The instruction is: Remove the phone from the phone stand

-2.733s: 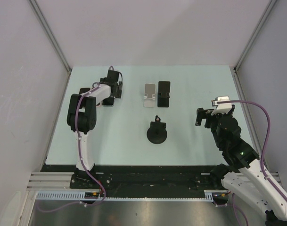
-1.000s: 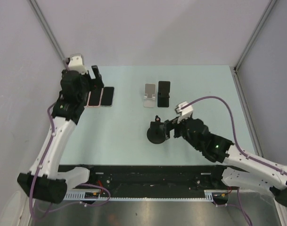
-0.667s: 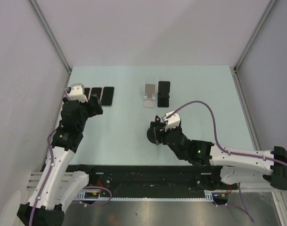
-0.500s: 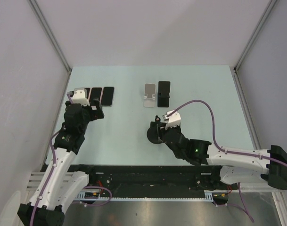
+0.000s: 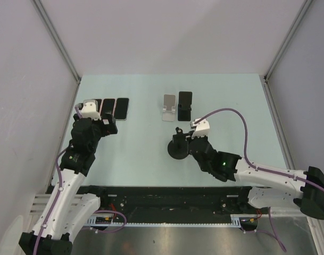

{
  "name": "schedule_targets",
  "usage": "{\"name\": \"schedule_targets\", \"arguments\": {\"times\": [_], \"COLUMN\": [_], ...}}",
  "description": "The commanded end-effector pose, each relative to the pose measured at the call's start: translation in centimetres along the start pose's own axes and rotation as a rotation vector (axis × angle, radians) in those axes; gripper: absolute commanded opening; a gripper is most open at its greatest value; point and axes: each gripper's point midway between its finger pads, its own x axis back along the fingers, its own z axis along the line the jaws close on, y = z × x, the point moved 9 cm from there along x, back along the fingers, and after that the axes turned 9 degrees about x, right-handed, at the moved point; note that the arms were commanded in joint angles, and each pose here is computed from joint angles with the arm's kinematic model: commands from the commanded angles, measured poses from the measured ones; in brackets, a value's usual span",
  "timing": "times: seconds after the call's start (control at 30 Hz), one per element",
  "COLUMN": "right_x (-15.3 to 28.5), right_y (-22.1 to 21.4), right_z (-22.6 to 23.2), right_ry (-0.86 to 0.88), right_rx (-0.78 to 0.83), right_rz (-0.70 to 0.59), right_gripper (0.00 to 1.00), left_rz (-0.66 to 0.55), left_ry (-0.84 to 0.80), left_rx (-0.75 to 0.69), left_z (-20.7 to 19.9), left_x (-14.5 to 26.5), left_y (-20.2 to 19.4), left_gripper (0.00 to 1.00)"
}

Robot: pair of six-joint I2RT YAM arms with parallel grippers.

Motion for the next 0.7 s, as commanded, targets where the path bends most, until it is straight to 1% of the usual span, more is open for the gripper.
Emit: {"name": "schedule_targets", "arguments": {"times": [0.0,0.07,0.13,0.17,0.2,0.23,0.27,0.3,0.33,0.4,0.43,0.5,0.53,0.57,0.6,0.67], "right_x": [-0.6,-1.1,-2.2,-2.6,-3.3,-4.0,-4.5,-5.2,-5.7,-7.4,-8.2,-9.9,-10.5,-11.0,-12.1,-13.1], "right_y": [4.2,5.2,6.1,6.6,7.1,7.5,7.7,7.9,8.6,8.3,8.8,8.5,8.8,9.2,8.6,9.3], "right_z": [-3.1,-4.5,-7.0,-7.6,-9.3,-10.0,-10.4,-12.1,-12.7,-13.7,-15.3,-15.8,-16.7,-16.9,-17.1,-17.8], "right_ry": [-0.063,-0.071,-0.145,-0.142,-0.191,-0.207,-0.194,-0.24,-0.243,-0.236,-0.267,-0.237,-0.256,-0.242,-0.234,-0.218], "right_rx": [-0.07,-0.064,-0.066,-0.065,-0.076,-0.07,-0.07,-0.08,-0.092,-0.096,-0.119,-0.137,-0.145,-0.148,-0.15,-0.166], "right_rz": [-0.111,-0.139,-0.159,-0.165,-0.172,-0.186,-0.194,-0.197,-0.229,-0.221,-0.249,-0.244,-0.269,-0.286,-0.272,-0.309], "right_gripper": [0.0,0.0,0.0,0.0,0.0,0.0,0.0,0.0,0.0,0.0,0.0,0.0,0.0,0.0,0.0,0.0], "left_rz": [-0.041,-0.043,-0.045,-0.046,-0.048,-0.048,-0.05,-0.048,-0.049,-0.049,-0.051,-0.05,-0.05,-0.05,-0.051,-0.051], "left_ry": [-0.024,-0.026,-0.025,-0.022,-0.023,-0.022,-0.022,-0.028,-0.027,-0.029,-0.03,-0.025,-0.025,-0.023,-0.022,-0.02], "left_rx": [-0.017,-0.023,-0.025,-0.027,-0.031,-0.033,-0.035,-0.036,-0.038,-0.044,-0.043,-0.047,-0.049,-0.05,-0.052,-0.054], "left_z": [-0.3,-0.4,-0.4,-0.4,-0.5,-0.5,-0.5,-0.6,-0.6,-0.6,-0.7,-0.6,-0.6,-0.6,-0.6,-0.5], "left_x": [0.3,0.4,0.4,0.4,0.5,0.5,0.5,0.5,0.5,0.6,0.6,0.6,0.6,0.6,0.6,0.6], "left_y": [0.5,0.5,0.4,0.4,0.4,0.4,0.5,0.4,0.4,0.4,0.4,0.3,0.3,0.3,0.3,0.3], "left_gripper": [1.0,1.0,1.0,1.0,1.0,1.0,1.0,1.0,1.0,1.0,1.0,1.0,1.0,1.0,1.0,1.0]}}
